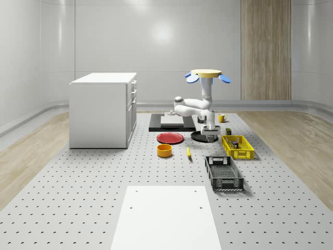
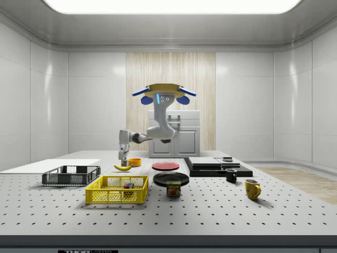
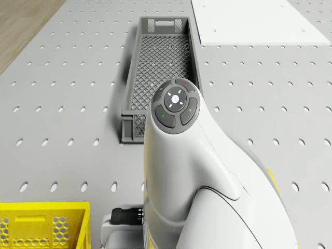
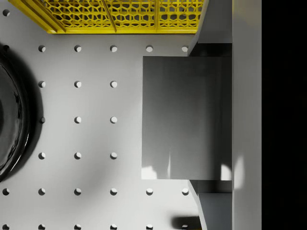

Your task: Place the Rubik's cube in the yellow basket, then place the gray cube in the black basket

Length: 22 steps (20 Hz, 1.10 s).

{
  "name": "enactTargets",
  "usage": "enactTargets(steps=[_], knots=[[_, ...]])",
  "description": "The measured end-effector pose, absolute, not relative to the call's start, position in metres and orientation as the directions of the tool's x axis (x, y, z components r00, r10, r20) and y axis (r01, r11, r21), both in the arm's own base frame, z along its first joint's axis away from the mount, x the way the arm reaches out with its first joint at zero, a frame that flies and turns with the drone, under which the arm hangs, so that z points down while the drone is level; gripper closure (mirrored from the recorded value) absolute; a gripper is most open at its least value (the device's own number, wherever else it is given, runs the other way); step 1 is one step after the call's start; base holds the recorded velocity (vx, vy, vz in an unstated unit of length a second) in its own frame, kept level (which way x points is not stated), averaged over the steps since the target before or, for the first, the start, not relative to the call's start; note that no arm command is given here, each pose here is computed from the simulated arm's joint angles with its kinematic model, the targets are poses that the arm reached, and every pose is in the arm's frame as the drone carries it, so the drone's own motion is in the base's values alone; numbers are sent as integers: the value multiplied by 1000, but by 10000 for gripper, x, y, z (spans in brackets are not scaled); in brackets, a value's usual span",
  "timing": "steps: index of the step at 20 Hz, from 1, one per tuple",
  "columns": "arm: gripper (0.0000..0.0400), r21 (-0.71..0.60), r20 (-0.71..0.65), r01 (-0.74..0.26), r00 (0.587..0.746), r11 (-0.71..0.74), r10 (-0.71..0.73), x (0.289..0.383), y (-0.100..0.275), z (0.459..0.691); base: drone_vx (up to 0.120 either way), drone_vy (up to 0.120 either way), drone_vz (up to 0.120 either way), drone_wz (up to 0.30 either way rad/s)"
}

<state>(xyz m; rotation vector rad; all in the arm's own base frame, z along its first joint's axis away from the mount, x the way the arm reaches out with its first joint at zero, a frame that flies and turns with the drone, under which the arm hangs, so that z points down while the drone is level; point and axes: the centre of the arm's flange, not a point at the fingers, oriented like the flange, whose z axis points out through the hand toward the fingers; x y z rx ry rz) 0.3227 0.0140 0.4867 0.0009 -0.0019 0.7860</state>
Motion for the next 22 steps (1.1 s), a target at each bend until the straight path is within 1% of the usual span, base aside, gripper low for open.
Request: enactTargets(steps=[3,6,11,22], knots=[[149,0,2,-707,707,707,707,3227,140,4857,120,107,0,0],[149,0,2,-707,707,707,707,3227,140,4852,120,0,0,0],[149,0,2,-707,707,707,707,3228,140,4848,120,0,-112,0],[149,0,2,-708,707,707,708,3228,140,4847,120,0,0,0]])
